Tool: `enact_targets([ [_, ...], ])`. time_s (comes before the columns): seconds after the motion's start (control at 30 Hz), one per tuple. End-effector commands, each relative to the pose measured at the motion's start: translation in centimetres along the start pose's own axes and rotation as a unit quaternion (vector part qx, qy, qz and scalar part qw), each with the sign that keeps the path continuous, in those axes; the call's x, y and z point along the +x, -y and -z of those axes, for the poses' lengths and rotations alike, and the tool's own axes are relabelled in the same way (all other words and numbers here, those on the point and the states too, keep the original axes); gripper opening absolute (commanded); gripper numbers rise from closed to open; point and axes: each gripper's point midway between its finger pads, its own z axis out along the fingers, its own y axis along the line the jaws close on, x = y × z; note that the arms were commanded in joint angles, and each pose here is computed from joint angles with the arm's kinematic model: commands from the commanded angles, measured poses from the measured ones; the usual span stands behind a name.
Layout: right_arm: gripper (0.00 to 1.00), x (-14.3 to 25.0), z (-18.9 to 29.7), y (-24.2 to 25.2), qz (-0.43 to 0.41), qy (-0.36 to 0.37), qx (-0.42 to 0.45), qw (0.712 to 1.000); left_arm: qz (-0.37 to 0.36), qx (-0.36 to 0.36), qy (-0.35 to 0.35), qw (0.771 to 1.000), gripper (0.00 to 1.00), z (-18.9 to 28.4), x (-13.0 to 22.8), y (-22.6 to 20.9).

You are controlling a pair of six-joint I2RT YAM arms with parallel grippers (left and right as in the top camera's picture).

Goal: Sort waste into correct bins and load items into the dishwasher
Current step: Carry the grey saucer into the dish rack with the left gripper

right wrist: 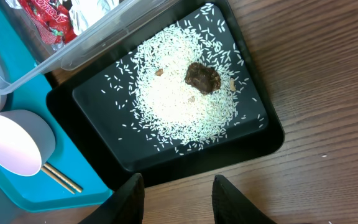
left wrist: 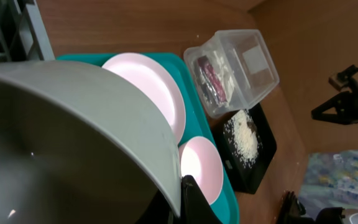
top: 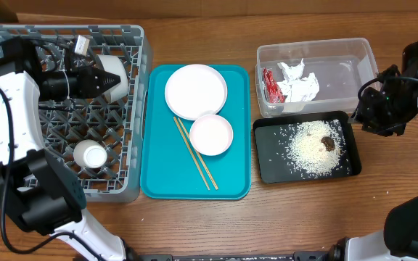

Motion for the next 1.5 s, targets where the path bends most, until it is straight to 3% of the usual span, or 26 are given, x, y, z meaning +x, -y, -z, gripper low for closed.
enact_targets([
  [0.0,0.38,0.0,0.7,-0.4,0.005,0.013,-0.006,1.0,-0.029,0.044,0.04,0.998,0.04,0.5,-1.3,-0.2],
  [0.5,0.37,0.1,0.7,-0.3,0.004,0.011,-0.006,1.0,0.07,0.041,0.041,0.996,0.05,0.9,1.1,-6.8],
  [0.6,0.37,0.1,0.7,-0.4,0.004,0.012,-0.006,1.0,0.096,0.03,0.058,0.993,0.19,3.1,1.5,-7.7],
  [0.73,0.37,0.1,0.7,-0.4,0.004,0.012,-0.006,1.0,0.14,0.023,0.071,0.987,0.49,5.5,2.5,-8.5],
  [1.0,0.37,0.1,0.7,-0.4,0.004,0.012,-0.006,1.0,0.185,0.014,0.097,0.978,0.99,9.3,3.9,-9.0],
  [1.2,0.37,0.1,0.7,-0.3,0.004,0.011,-0.006,1.0,0.16,0.007,0.114,0.98,1.0,10.8,3.0,-6.8],
  [1.47,0.37,0.1,0.7,-0.4,0.004,0.011,-0.006,1.0,0.05,-0.015,0.102,0.993,1.0,10.5,0.7,0.8],
])
